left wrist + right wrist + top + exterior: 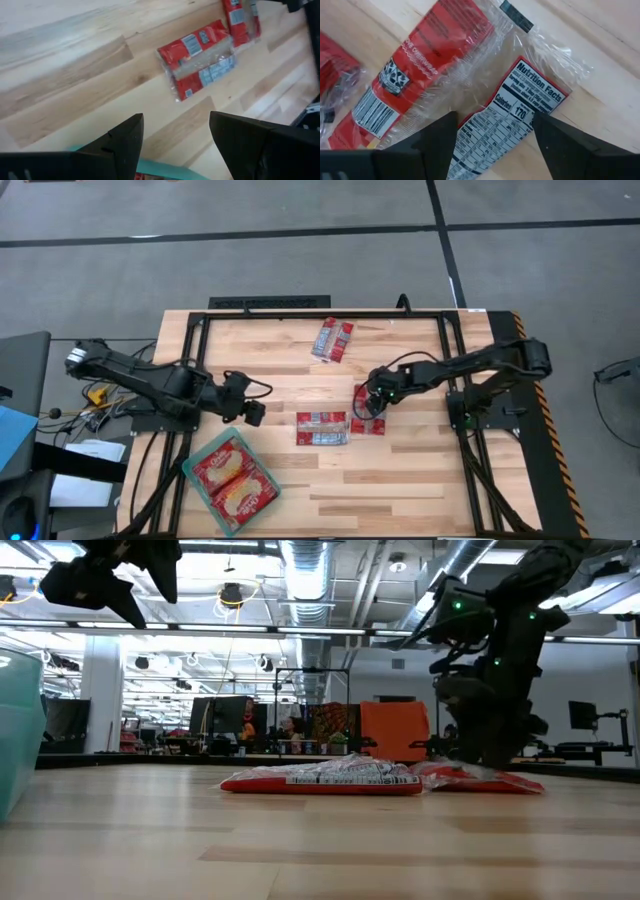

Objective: Sort popcorn bags into baskets
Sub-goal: Put the red popcorn bag into the green bin

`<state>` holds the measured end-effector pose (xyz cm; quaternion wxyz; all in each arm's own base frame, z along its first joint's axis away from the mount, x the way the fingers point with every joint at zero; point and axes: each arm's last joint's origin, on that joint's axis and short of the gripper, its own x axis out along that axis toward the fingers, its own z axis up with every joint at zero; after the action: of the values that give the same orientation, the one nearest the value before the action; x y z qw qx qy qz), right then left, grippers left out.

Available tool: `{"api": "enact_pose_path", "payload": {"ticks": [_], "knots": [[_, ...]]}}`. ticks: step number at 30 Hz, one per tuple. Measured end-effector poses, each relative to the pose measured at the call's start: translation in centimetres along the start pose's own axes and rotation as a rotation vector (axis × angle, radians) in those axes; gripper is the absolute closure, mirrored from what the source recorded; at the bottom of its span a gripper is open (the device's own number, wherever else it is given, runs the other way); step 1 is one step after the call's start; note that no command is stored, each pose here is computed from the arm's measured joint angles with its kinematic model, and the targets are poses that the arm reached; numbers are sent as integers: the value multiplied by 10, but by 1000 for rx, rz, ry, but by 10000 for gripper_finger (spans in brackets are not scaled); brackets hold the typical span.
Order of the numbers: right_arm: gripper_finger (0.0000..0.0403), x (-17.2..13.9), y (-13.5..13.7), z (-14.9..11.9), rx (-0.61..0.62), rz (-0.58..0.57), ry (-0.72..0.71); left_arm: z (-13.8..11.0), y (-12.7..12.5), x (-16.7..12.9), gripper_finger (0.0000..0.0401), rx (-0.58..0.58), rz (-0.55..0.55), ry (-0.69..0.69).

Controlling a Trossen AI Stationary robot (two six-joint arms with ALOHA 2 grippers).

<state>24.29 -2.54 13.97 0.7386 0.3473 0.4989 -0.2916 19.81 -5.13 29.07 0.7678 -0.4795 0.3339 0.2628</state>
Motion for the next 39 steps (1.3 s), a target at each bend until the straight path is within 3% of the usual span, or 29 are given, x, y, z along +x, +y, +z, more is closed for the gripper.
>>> {"api": "enact_pose_path", "payload": {"ticks": [6,13,16,21,25,29,34,39], "knots": [[108,2,0,1,47,-9,1,4,1,1,186,-12,11,-17],[107,-22,-6,1,71,-8,-67,8,2,2,186,10,22,-54],[107,-29,-10,7,-62,-8,-108,11,3,3,186,21,29,-67],[107,-28,-17,19,-458,36,-92,16,4,4,186,28,31,-45],[107,-16,-31,29,-610,93,-13,21,6,5,186,9,33,-31],[107,2,-42,36,-671,101,44,23,6,6,186,-1,36,-36],[109,20,-47,42,-650,161,95,25,7,6,186,-9,41,-46],[153,23,-42,39,-650,150,105,26,7,6,186,-8,50,-77]]}}
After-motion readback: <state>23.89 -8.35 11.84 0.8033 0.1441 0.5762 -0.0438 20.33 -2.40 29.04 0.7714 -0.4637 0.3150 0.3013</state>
